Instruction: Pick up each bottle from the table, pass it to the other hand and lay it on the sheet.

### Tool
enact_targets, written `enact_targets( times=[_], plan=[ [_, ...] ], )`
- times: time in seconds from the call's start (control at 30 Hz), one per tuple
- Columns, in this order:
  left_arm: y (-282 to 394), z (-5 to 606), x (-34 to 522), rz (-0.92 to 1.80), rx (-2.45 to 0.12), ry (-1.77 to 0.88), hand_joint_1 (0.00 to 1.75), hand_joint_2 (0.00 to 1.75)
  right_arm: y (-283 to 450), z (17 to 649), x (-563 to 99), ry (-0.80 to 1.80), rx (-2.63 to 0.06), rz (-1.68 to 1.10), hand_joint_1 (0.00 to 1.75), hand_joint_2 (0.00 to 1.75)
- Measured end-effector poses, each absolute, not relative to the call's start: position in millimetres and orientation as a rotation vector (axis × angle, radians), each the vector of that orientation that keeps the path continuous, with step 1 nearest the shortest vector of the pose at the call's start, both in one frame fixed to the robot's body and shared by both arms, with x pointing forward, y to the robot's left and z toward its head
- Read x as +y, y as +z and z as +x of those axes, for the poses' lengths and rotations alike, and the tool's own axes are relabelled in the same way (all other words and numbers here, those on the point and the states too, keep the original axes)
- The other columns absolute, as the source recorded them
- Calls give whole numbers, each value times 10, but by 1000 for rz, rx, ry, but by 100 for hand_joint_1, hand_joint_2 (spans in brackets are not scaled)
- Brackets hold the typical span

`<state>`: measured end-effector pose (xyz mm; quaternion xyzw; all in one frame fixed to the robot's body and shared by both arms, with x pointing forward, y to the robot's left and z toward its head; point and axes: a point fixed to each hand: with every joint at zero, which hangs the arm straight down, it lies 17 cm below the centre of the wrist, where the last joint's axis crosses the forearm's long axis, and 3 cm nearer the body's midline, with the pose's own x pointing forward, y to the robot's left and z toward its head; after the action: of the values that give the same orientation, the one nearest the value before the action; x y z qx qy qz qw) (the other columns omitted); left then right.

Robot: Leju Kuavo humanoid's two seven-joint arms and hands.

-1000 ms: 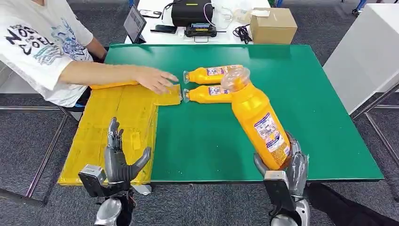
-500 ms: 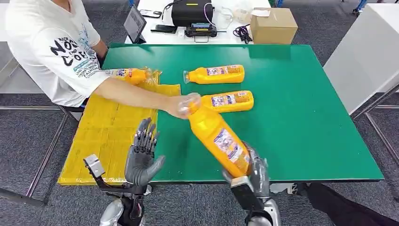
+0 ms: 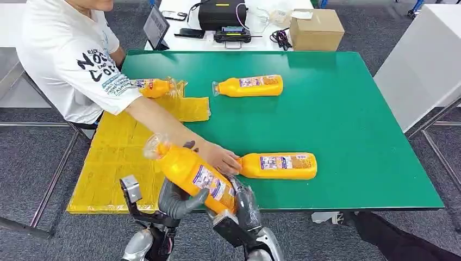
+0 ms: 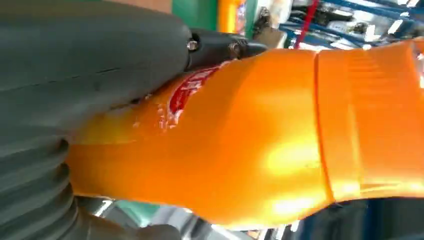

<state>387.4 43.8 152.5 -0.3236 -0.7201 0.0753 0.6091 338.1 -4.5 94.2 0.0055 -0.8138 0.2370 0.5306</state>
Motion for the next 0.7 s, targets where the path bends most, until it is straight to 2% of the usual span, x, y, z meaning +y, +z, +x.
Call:
enact_targets(
  times=[0.6, 0.63, 0.67, 0.7],
  plan=[
    [1226, 3897, 477, -680, -1615, 160, 0, 175, 702, 3304, 390, 709, -1868, 173, 175, 175],
    [1220, 3896, 484, -683, -1614, 164, 54, 175, 692, 3300, 403, 715, -1865, 180, 175, 175],
    [1217, 3895, 492, -692, -1613, 170, 175, 175, 679, 3297, 420, 724, -1858, 189, 175, 175],
    [1219, 3891, 498, -706, -1610, 179, 175, 175, 665, 3297, 431, 732, -1852, 195, 175, 175]
  ],
)
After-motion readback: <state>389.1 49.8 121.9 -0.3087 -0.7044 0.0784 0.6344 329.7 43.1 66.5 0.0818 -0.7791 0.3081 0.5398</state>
